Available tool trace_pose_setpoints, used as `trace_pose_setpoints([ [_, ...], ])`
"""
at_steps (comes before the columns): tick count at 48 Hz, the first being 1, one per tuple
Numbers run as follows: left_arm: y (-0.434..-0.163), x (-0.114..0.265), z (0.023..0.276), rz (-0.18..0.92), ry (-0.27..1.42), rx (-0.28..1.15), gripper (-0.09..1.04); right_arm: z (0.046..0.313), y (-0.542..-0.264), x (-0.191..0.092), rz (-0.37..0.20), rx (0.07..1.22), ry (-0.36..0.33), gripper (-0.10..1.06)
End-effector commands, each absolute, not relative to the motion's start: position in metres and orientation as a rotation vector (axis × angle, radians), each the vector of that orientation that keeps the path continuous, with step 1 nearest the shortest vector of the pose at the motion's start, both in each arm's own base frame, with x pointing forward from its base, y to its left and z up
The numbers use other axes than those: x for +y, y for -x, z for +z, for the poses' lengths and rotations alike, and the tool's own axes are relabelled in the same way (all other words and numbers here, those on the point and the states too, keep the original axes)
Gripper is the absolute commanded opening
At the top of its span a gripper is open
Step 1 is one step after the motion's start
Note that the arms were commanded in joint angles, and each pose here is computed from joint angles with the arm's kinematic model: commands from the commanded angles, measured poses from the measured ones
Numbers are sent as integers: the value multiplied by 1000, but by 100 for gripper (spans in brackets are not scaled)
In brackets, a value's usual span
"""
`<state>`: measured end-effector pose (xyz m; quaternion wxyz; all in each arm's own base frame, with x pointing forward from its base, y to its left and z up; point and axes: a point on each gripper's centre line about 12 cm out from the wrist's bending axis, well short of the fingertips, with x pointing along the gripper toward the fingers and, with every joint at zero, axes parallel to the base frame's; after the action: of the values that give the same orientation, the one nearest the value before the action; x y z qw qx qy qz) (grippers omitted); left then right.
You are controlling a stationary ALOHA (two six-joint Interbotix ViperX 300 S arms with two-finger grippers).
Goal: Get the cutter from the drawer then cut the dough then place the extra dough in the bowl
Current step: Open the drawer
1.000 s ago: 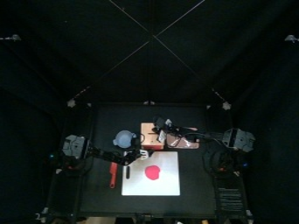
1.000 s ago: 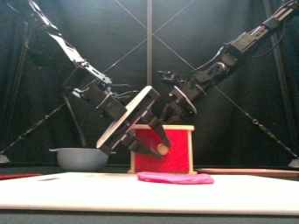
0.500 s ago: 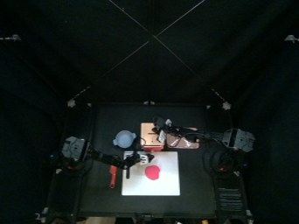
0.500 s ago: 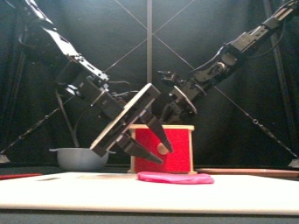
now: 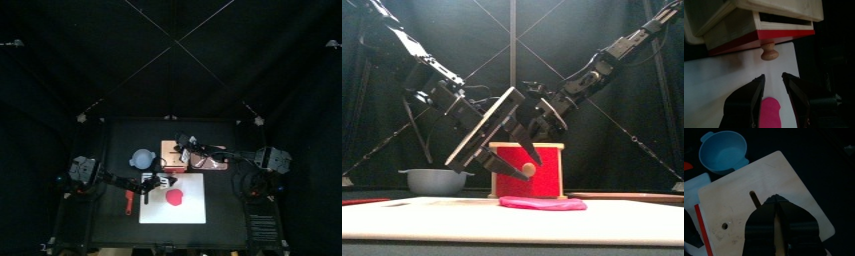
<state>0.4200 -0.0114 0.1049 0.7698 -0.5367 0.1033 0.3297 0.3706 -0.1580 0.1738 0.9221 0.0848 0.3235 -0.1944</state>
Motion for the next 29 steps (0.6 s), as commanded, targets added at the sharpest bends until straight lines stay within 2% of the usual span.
trace_pose_setpoints([
  [1,-423,-8,122,698,1171,176,78,168,-369,-157,-400,689,-184,3],
  [15,-421,1,119,722,1173,170,88,169,-369,-157,-399,688,-182,3],
  [29,-423,19,122,752,1179,139,88,167,-368,-157,-397,694,-177,3],
])
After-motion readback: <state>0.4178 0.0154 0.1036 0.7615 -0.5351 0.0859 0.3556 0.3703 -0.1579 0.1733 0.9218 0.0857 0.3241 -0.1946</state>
